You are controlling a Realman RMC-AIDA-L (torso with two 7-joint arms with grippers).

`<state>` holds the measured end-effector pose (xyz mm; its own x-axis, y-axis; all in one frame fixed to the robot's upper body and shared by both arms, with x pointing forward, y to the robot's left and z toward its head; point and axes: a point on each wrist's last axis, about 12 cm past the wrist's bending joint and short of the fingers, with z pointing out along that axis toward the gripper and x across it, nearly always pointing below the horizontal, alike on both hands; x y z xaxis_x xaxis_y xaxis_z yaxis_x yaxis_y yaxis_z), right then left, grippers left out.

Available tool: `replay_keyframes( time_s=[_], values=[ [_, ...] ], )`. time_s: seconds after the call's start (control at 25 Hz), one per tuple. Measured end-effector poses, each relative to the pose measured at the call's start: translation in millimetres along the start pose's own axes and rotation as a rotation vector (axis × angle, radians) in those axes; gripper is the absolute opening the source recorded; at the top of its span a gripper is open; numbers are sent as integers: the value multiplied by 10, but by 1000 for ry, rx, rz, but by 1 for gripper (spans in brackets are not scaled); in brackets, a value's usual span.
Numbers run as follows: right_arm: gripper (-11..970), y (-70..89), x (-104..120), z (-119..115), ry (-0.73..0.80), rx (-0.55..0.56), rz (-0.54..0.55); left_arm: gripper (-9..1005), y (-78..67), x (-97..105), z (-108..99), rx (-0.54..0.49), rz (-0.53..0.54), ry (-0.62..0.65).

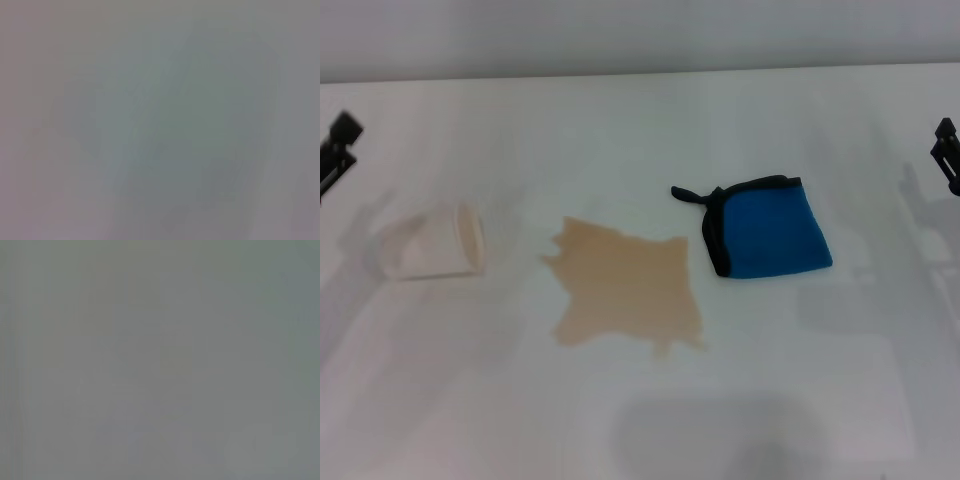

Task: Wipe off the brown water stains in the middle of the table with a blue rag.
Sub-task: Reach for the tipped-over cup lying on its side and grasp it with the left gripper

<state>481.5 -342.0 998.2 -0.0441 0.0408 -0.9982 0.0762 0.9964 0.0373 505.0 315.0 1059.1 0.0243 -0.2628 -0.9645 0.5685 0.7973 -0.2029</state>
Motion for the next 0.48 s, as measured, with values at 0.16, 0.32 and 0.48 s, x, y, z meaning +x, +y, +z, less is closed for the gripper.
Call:
replay_keyframes(
  time_s=[0.16, 0.32, 0.48],
  values=[
    [827, -8, 11, 0, 11, 3, -1, 884, 187, -295, 191, 157, 28, 107],
    [827, -16, 15, 4, 16, 5, -3, 884, 423, -642, 390, 283, 43, 296],
    [827, -17, 15, 5, 16, 5, -3, 884, 541, -899, 553, 378, 128, 537]
  ],
)
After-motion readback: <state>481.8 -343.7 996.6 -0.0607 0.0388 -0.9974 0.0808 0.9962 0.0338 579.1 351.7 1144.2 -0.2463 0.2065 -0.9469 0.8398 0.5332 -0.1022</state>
